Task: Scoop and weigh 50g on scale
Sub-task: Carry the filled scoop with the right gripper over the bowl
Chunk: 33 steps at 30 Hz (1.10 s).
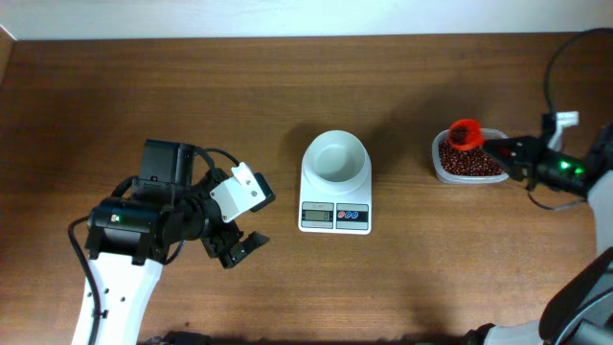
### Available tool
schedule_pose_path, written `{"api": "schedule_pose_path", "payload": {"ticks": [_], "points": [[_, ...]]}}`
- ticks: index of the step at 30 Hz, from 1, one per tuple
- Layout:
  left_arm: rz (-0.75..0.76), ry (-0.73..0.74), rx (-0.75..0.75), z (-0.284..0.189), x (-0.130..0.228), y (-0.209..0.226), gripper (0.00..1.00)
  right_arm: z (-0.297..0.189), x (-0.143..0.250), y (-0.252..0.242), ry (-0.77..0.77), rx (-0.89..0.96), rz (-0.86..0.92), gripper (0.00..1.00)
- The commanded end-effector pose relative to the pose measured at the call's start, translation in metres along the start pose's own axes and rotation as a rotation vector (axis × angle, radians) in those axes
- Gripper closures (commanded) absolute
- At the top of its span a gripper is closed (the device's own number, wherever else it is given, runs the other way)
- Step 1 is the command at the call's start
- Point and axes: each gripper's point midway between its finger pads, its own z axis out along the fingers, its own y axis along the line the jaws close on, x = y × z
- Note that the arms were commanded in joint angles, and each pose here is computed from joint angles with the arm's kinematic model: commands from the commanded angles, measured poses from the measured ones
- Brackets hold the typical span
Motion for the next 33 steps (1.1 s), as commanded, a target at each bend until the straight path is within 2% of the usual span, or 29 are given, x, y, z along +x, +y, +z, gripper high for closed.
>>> {"api": "schedule_pose_path", "payload": {"ticks": [1,10,17,24,27,33], "points": [[0.026,-0.030,-0.008,-0.007,-0.007,0.000,0.01,0.022,0.019,0.033,0.084,-0.063,-0.075,0.96],[0.026,-0.030,-0.008,-0.007,-0.007,0.000,0.01,0.078,0.061,0.071,0.255,-0.114,-0.155,0.96],[0.026,-0.030,-0.008,-0.007,-0.007,0.000,0.01,0.121,0.090,0.091,0.322,-0.087,-0.262,0.96],[0.026,-0.029,-0.009,-0.007,-0.007,0.000,0.01,0.154,0.118,0.095,0.347,-0.002,-0.365,0.96],[0.026,-0.030,-0.008,-0.007,-0.007,0.000,0.01,0.164,0.119,0.100,0.324,0.001,-0.475,0.96],[0.026,-0.030,-0.008,-0.007,-0.007,0.000,0.01,0.174,0.118,0.096,0.293,0.053,-0.583,0.96]]}}
